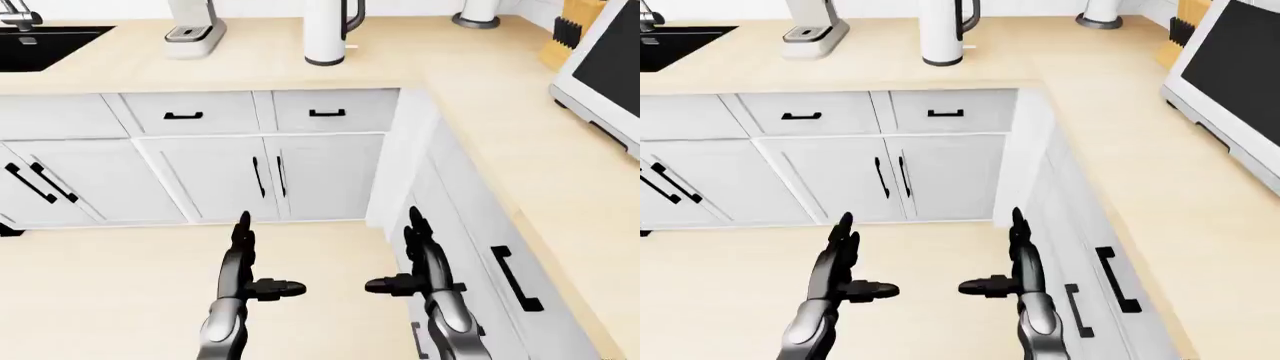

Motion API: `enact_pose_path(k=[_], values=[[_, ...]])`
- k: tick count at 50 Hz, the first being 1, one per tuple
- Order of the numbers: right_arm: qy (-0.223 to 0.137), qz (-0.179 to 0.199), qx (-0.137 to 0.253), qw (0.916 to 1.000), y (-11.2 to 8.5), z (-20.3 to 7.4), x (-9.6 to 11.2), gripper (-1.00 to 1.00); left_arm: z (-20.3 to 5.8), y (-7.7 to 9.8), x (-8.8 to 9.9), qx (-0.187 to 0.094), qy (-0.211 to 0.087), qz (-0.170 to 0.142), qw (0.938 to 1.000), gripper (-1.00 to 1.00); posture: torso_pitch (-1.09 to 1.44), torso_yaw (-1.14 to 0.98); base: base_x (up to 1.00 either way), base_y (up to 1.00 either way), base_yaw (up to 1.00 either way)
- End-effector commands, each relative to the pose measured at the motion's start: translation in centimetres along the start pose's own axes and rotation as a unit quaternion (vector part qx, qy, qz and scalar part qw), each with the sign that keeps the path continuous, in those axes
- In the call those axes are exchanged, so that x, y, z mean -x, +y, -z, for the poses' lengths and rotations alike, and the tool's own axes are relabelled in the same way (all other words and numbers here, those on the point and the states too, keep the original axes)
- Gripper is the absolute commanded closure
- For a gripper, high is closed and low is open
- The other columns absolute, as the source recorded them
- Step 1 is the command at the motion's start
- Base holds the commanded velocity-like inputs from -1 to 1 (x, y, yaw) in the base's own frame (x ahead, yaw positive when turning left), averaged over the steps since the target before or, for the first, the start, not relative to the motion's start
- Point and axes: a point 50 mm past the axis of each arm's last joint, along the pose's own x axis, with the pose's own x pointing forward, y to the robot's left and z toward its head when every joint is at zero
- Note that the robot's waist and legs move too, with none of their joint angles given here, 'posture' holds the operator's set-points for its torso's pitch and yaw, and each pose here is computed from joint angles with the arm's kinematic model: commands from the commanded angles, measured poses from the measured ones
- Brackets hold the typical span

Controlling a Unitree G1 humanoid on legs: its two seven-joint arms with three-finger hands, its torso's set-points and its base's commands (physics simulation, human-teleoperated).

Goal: Press the button to open the lid of the electric kettle.

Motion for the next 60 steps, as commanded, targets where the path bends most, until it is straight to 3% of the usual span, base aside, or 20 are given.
enact_pose_path(k=[1, 9, 14, 18, 32, 49, 60], values=[[-0.079, -0.005, 0.0, 0.9968, -0.1, -3.4, -0.5, -1.0, -4.2, 0.0, -0.4, 0.007, -0.09, 0.008, 0.9958, -1.0, 0.0, 0.0, 0.0, 0.0, 0.0], [-0.088, -0.006, -0.001, 0.9961, -0.5, -4.7, -0.5, -1.0, -5.9, 0.2, 0.0, 0.011, -0.106, 0.008, 0.9942, -1.0, 0.0, 0.0, 0.0, 0.0, 0.0], [-0.112, -0.001, -0.002, 0.9937, -1.4, -7.9, -0.4, -1.0, -9.9, 0.9, 0.5, 0.011, -0.155, 0.006, 0.9879, -1.0, 0.0, 0.0, 0.0, 0.0, 0.0], [-0.134, -0.005, -0.005, 0.991, -1.9, -10.9, 0.0, -1.0, -13.4, 1.4, 1.4, -0.013, -0.19, 0.002, 0.9817, -1.0, 0.0, 0.0, 0.0, 0.0, 0.0], [-0.213, 0.029, -0.003, 0.9767, -5.0, -19.4, 1.1, -1.0, -21.8, 4.3, 4.1, -0.048, -0.245, -0.039, 0.9676, -1.0, 0.0, 0.0, 0.0, 0.0, 0.0], [-0.267, 0.067, -0.008, 0.9613, -7.4, -24.4, 2.5, -1.0, -25.8, 6.1, 5.8, -0.055, -0.281, -0.065, 0.9558, -1.0, 0.0, 0.0, 0.0, 0.0, 0.0], [-0.281, 0.1, -0.014, 0.9544, -9.6, -25.9, 2.9, -1.0, -26.6, 8.5, 6.4, -0.065, -0.29, -0.11, 0.9484, -1.0, 0.0, 0.0, 0.0, 0.0, 0.0]])
